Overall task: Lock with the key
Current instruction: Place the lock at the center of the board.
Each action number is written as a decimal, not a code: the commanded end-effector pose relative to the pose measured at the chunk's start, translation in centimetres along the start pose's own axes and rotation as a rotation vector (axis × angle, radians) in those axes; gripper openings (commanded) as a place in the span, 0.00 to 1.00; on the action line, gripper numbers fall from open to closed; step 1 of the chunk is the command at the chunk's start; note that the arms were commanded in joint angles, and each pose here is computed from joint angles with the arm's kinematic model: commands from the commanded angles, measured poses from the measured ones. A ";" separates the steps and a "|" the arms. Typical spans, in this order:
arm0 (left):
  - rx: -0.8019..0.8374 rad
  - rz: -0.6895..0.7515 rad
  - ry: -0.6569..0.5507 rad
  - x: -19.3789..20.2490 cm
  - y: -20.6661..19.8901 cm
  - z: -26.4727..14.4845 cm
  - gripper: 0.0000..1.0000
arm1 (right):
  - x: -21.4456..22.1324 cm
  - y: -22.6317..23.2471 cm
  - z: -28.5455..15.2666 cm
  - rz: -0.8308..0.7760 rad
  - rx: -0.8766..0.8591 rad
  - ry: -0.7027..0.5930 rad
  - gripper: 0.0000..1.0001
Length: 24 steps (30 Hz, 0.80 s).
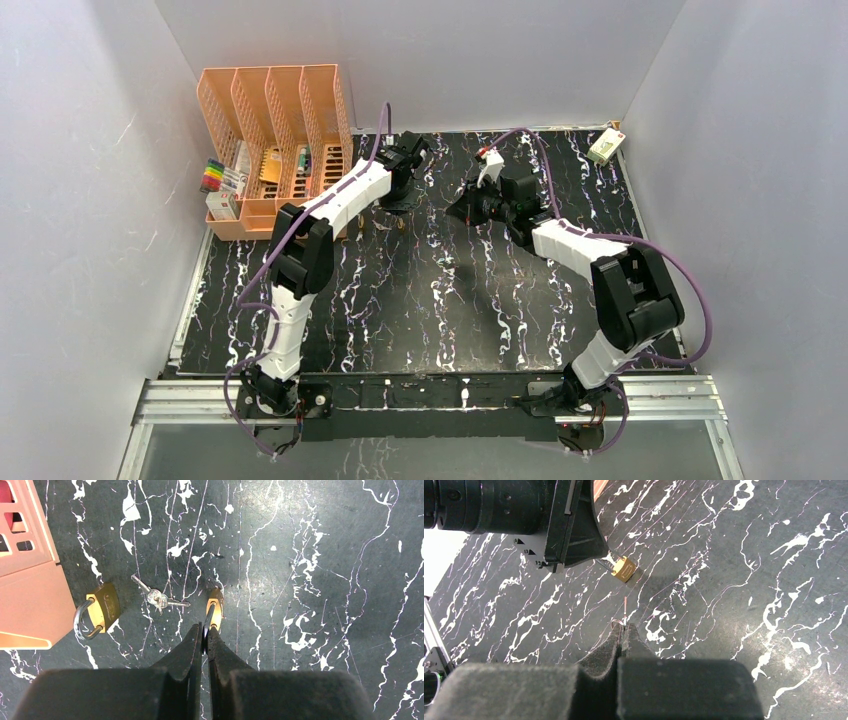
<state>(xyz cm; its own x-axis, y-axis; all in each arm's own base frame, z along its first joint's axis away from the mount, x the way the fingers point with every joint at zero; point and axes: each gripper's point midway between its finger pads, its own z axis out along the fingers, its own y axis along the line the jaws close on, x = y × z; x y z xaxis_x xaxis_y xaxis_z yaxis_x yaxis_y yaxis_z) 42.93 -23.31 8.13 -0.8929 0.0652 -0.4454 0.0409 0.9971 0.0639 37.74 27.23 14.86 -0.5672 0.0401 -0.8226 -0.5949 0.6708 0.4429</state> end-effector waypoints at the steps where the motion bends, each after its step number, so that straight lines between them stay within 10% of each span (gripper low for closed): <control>1: 0.016 -0.025 -0.060 -1.9 0.6 -2.7 0.00 | -1.0 0.6 0.3 -0.027 -0.036 -0.039 0.00; 24: 0.004 -0.078 -0.083 -2.1 0.8 -3.0 0.00 | -0.6 0.5 0.6 -0.027 -0.043 -0.027 0.00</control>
<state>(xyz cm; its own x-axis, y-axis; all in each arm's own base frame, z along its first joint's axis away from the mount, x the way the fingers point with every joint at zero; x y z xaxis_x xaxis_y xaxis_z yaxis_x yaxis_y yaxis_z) 43.18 -23.36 8.20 -0.8889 0.0413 -0.4562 0.0177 0.9983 0.0558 37.57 27.42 14.22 -0.5814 0.0307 -0.8131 -0.5975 0.6622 0.4522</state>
